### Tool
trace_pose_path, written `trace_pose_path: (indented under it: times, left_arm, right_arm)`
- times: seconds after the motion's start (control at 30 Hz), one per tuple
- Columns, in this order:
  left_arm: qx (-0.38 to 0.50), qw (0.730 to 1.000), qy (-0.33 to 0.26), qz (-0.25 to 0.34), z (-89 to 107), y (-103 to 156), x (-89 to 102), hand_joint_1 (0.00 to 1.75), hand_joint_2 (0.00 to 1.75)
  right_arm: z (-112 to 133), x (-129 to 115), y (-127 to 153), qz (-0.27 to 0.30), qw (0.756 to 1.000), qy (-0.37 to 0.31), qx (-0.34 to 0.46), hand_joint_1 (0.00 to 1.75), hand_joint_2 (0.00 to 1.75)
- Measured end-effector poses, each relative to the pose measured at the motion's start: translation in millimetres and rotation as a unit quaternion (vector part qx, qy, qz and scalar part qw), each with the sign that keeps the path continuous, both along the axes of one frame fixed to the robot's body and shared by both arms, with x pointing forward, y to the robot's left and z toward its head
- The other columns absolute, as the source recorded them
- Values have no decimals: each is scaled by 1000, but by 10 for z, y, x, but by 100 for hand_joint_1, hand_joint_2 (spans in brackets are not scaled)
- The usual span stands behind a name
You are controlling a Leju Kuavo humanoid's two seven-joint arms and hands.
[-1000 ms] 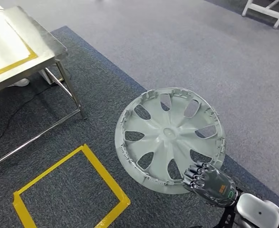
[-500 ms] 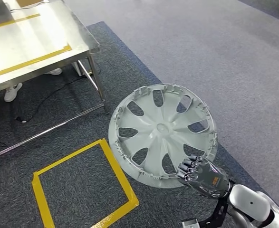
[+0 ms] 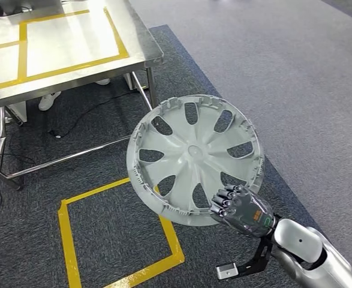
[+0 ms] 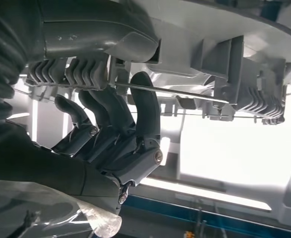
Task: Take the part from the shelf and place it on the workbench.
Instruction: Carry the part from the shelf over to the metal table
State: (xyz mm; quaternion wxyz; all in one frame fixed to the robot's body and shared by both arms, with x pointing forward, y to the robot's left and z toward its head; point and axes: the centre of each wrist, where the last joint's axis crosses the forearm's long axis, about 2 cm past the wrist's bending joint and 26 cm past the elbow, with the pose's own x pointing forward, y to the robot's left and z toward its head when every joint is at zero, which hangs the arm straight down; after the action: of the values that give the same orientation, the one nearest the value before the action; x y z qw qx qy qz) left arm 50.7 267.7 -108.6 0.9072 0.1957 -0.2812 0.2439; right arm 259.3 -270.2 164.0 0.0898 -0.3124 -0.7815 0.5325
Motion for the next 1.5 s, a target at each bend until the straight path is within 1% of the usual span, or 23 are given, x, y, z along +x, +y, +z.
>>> trace_pose_path:
  times: [0.07,0.17,0.5,0.57,0.7,1.03,1.27,1.5]
  left_arm:
    - [0,1000,1,-2,-2,2,-15,0,175]
    - [1,1000,-1,-4,1,17,12,0,175]
    - [3,1000,1,-5,-2,40,1,0,175]
    - [6,1000,4,-5,-5,57,-24,0,175]
    - [8,1000,2,-8,-2,68,4,0,175]
    - [9,1000,3,-9,-4,81,-5,0,175]
    - [7,1000,0,-13,-2,67,8,0,175]
    - [6,1000,1,-13,-2,63,8,0,175]
  right_arm:
    - [31,41,33,4,1000,-4,3,175,175]
    - [49,76,57,7,1000,-5,5,175,175]
    - [13,79,114,18,1000,4,4,175,175]
    - [24,88,134,20,1000,3,7,175,175]
    - [29,94,148,20,1000,2,11,175,175]
    - [43,96,180,18,1000,-8,21,175,175]
    - [12,68,195,31,998,16,53,175,175]
    - [2,53,253,39,997,20,63,175,175]
